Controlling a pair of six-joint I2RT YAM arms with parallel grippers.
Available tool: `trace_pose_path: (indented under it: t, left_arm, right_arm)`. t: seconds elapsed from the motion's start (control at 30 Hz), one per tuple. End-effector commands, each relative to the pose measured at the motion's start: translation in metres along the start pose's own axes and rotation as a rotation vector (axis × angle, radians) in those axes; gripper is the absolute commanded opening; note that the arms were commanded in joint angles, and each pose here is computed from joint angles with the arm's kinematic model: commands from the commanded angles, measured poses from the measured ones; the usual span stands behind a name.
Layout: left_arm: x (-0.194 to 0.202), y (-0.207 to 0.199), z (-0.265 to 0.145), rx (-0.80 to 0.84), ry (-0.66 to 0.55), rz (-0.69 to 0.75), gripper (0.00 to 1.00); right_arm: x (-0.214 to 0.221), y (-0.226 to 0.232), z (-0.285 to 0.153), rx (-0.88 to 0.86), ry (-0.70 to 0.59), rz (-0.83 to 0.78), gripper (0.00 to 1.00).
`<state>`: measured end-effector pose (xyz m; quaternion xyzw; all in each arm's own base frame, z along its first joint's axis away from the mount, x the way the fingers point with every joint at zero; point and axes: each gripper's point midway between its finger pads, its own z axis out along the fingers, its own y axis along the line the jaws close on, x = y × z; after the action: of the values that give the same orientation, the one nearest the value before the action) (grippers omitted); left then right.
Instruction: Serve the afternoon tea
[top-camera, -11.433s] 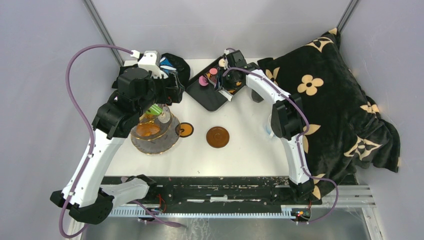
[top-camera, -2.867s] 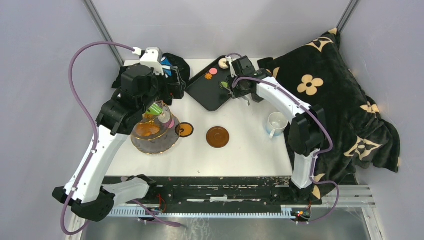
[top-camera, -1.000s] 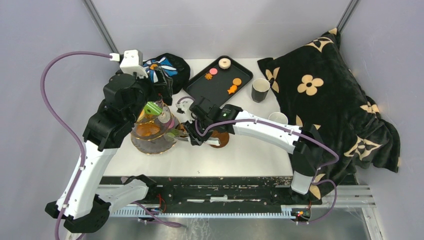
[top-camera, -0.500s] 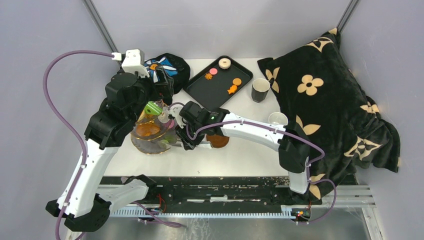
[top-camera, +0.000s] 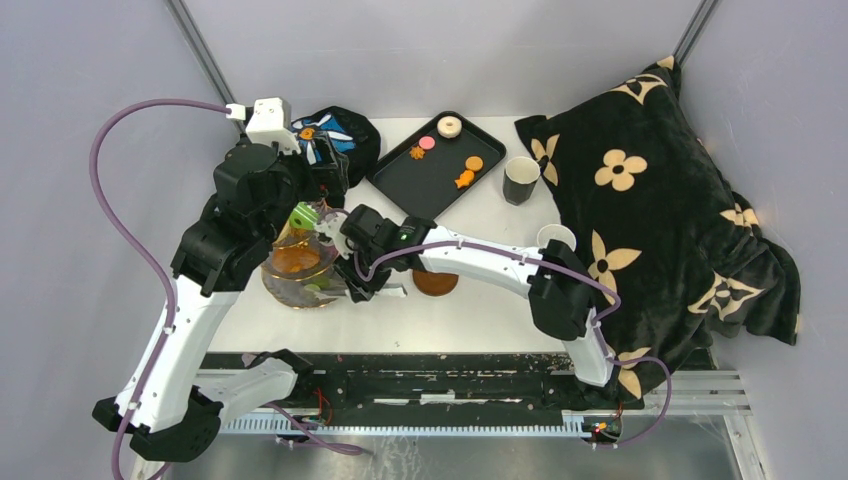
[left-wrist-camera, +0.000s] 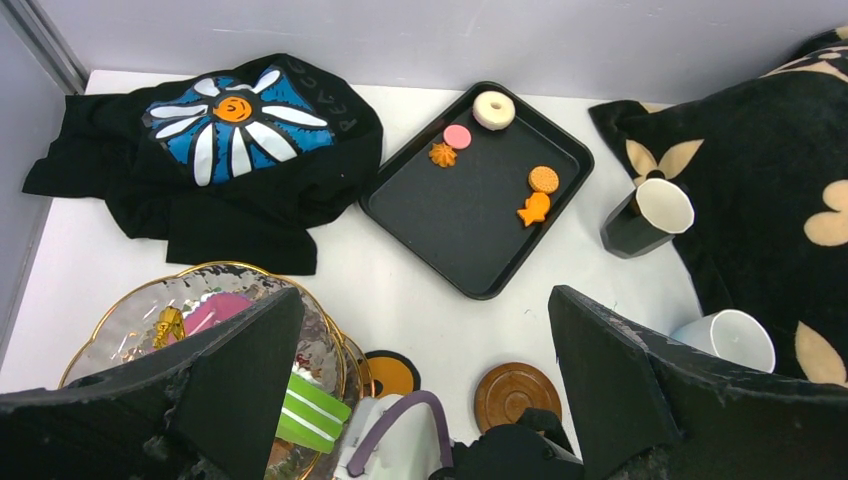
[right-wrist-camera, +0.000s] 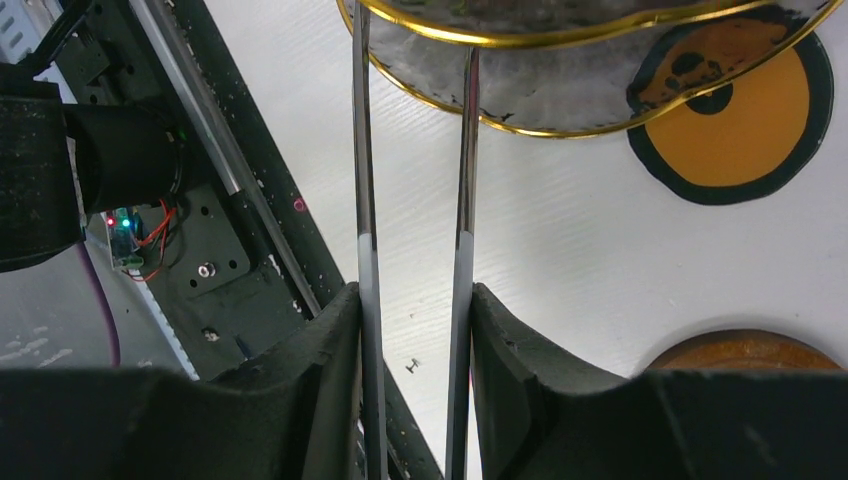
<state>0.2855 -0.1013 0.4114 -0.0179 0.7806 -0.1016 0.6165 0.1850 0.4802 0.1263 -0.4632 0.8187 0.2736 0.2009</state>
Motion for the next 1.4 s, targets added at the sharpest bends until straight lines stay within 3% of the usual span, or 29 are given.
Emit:
trace_pose_path:
  t: [0.0, 0.4, 0.7, 1.0, 1.37]
  left_arm:
    - [-0.015, -0.003, 0.002, 0.003, -0.061, -0.045, 0.99]
    - [-0.014, -0.001, 0.003, -0.009, -0.06, -0.037, 0.99]
    - [-0.014, 0.003, 0.0, -0.022, -0.065, -0.03, 0.99]
    - [-0.015, 0.004, -0.002, -0.023, -0.068, -0.036, 0.99]
    - [-0.017, 0.002, -0.005, -0.013, -0.073, -0.048, 0.99]
  right_arm:
    - [-0.043, 0.015, -0.003, -0.04, -0.125, -0.028, 0.15]
    - [-0.074, 0.019, 0.019, -0.043, -0.21, 0.019, 0.18]
    - [-0.071, 0.011, 0.037, -0.011, -0.232, 0.067, 0.21]
    - [-0.067, 0.01, 0.032, -0.003, -0.231, 0.068, 0.38]
    - [-0.066, 0.013, 0.014, -0.002, -0.242, 0.062, 0.47]
